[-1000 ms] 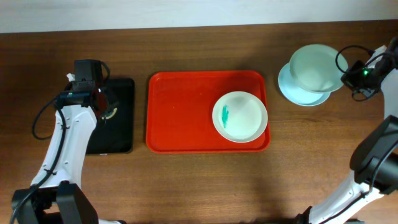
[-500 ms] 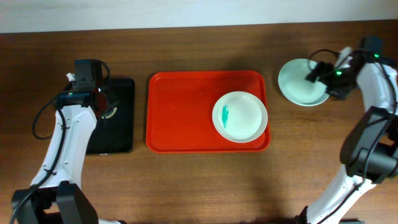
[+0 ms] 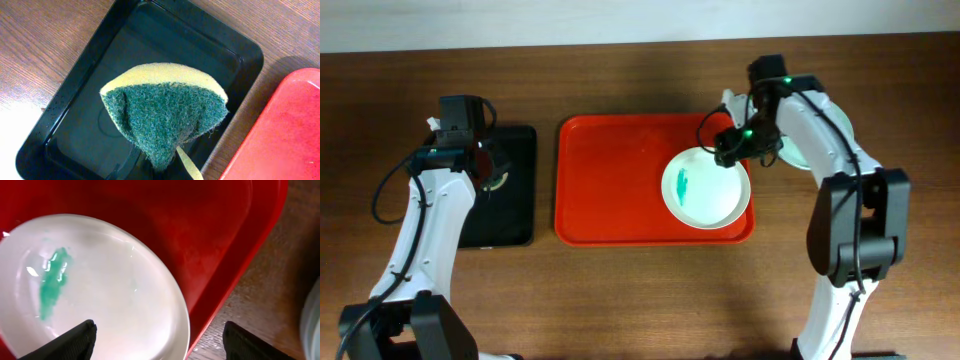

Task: Clean dirty plates on tray and stack at the side
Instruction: 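Move the right gripper to the remaining white plate and grasp its rim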

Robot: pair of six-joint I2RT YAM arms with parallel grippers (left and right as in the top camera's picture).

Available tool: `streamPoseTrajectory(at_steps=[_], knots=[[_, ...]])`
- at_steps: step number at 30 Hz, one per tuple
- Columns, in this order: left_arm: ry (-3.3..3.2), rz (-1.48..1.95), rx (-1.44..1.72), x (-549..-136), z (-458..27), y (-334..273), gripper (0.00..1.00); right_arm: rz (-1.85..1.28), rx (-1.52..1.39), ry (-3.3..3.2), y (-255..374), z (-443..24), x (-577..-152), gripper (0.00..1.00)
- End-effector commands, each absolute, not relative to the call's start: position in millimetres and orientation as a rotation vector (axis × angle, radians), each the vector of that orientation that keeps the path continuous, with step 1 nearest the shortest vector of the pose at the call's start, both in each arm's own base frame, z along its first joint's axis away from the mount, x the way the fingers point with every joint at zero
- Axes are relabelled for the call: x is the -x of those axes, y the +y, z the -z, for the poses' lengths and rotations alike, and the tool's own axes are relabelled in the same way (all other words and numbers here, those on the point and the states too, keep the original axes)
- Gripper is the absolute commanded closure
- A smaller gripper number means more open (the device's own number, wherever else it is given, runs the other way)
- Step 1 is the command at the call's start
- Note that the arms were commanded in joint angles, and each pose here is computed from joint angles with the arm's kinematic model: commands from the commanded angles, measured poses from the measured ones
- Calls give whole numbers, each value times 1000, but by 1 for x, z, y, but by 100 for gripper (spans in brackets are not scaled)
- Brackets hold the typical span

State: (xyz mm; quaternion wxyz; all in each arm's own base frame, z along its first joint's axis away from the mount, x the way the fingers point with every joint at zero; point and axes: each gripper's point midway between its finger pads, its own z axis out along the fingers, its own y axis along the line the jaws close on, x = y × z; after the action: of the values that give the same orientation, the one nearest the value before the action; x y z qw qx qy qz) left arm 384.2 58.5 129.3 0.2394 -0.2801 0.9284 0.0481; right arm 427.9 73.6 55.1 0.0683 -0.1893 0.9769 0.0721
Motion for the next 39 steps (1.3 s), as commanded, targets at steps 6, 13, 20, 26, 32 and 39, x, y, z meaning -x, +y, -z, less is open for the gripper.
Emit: streamPoseTrajectory(at_steps=[6, 13, 20, 26, 32, 39], knots=[[2525, -126, 782, -385, -131, 60, 100, -247, 651, 2981, 81, -39, -420, 29], [2523, -124, 782, -386, -131, 60, 100, -292, 626, 3051, 83, -29, -405, 29], [2529, -99, 777, -387, -131, 57, 100, -298, 621, 3107, 81, -24, -392, 28], [2530, -91, 776, -387, -131, 56, 100, -267, 601, 3117, 77, -15, -389, 25], [2530, -91, 776, -387, -131, 56, 100, -397, 531, 3152, 89, -18, -379, 25], [2531, -89, 775, -387, -130, 56, 100, -472, 489, 3323, 89, -26, -338, 29]])
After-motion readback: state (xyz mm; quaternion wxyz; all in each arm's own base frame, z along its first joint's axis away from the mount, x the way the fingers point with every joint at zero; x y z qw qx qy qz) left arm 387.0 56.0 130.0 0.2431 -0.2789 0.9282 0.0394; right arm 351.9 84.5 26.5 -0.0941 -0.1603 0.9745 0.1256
